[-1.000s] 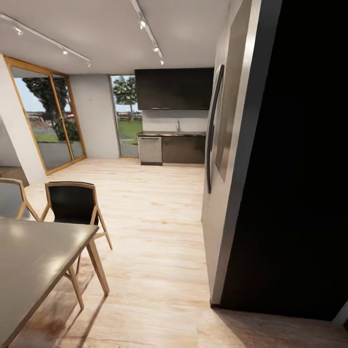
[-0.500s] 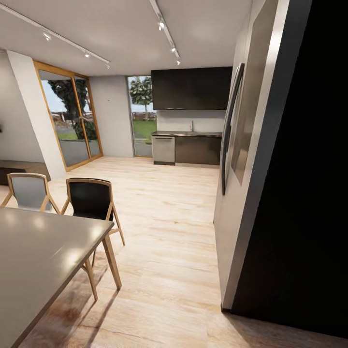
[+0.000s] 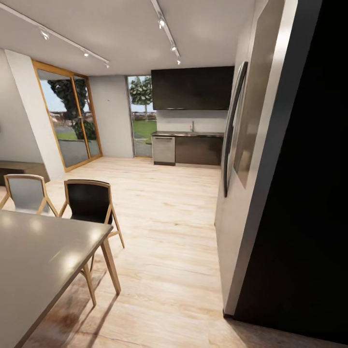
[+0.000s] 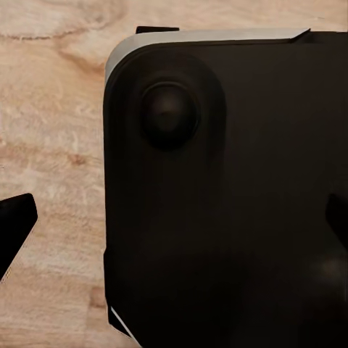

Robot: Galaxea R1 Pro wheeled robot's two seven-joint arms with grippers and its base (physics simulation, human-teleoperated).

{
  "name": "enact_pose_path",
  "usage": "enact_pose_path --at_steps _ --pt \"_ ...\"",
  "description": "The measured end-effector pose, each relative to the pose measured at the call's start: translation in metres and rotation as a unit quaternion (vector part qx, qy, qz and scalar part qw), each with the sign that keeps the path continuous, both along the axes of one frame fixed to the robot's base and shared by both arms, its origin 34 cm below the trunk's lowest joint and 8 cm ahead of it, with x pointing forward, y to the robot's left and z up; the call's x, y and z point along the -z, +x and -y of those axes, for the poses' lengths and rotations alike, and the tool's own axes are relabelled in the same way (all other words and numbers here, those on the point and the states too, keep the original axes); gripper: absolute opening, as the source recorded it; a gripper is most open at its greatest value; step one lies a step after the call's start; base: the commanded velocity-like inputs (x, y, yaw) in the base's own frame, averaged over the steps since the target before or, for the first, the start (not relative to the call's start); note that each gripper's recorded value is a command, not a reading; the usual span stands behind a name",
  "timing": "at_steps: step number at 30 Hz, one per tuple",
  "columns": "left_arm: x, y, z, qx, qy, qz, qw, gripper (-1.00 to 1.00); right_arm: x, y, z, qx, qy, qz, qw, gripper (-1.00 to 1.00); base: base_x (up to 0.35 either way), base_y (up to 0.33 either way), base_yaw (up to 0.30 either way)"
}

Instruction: In the kitchen, take the popcorn bag from the countertop, put it into the microwave, and heat it until the popcorn is cooked so the cooked popcorn ends up inside the bag.

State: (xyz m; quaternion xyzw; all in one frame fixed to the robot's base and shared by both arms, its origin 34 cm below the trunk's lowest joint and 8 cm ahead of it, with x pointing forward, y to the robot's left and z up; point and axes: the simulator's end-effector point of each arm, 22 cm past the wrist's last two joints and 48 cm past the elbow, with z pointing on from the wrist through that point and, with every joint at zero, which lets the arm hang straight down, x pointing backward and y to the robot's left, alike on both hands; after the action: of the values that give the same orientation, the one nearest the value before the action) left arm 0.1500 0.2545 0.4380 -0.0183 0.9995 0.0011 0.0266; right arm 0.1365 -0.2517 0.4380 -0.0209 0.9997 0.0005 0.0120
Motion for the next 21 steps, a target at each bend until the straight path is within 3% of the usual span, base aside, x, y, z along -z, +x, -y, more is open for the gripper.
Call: enact_pose_path --at_steps 21 --pt "0.0000 -0.0001 0.0009 0.000 0.000 0.000 1.0000 1.00 0.0000 0.0008 0.0000 0.001 0.000 0.002 1.0000 1.00 0.313 0.125 0.000"
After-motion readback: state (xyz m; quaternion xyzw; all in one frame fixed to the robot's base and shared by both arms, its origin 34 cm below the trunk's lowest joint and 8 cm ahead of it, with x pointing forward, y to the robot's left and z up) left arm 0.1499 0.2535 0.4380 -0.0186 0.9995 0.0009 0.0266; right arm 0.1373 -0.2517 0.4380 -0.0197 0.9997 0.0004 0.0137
